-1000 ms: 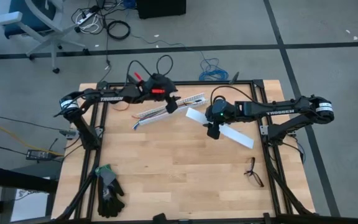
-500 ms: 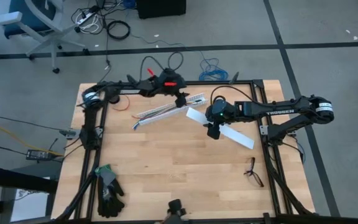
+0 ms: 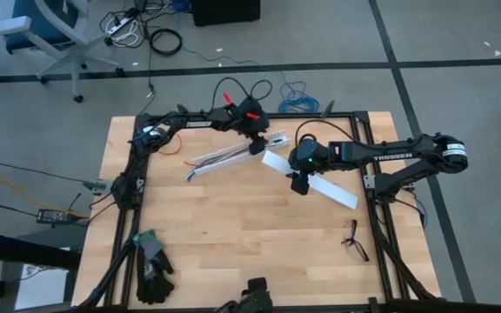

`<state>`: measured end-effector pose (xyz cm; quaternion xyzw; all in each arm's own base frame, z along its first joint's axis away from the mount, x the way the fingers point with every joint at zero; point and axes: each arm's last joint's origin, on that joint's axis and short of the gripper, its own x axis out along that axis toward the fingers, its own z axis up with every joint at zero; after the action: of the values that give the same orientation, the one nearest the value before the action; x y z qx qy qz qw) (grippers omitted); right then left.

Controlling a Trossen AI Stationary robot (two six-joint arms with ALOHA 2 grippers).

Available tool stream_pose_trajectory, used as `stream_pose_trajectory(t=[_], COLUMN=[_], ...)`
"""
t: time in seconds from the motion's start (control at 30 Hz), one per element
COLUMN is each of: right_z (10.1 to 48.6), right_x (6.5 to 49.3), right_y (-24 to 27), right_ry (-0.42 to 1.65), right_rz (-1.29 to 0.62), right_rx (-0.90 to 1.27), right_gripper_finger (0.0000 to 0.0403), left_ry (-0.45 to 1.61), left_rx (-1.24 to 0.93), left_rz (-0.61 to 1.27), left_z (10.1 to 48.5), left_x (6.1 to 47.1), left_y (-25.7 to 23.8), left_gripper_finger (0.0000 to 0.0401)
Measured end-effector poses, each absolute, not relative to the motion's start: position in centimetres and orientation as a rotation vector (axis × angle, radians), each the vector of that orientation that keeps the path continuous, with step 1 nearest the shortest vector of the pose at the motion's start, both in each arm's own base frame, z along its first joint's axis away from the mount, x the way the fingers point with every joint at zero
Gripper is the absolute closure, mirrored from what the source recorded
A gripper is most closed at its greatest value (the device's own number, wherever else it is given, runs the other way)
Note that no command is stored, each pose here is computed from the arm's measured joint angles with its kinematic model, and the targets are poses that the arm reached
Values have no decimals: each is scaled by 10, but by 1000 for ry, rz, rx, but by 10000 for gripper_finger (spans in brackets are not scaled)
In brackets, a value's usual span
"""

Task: Ziptie cables
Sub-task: Close the white cable duct

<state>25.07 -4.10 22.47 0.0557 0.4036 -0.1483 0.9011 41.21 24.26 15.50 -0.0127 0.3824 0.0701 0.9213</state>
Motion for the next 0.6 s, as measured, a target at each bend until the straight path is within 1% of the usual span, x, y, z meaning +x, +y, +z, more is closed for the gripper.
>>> stream_pose_trajectory(t=[0.1, 0.2, 0.3, 0.47, 0.5, 0.6], right_z=[226, 227, 227, 227, 227, 226], right_x=[250, 250, 249, 248, 247, 246], right_y=[-41, -43, -46, -51, -52, -54], right_ry=[830, 824, 827, 828, 830, 845], right_rz=[-306, -312, -323, -341, -342, -350], right_rx=[113, 116, 120, 126, 123, 124], right_gripper_finger=[174, 174, 174, 174, 174, 174], left_ry=[834, 908, 988, 1076, 1082, 1125], left_rx=[-25, -20, -7, 14, 23, 39], left_rz=[123, 87, 73, 113, 104, 20], left_z=[152, 147, 143, 145, 148, 153], left_x=[409, 404, 398, 387, 383, 372], left_y=[241, 237, 235, 240, 243, 244], left_gripper_finger=[173, 202, 257, 370, 379, 379])
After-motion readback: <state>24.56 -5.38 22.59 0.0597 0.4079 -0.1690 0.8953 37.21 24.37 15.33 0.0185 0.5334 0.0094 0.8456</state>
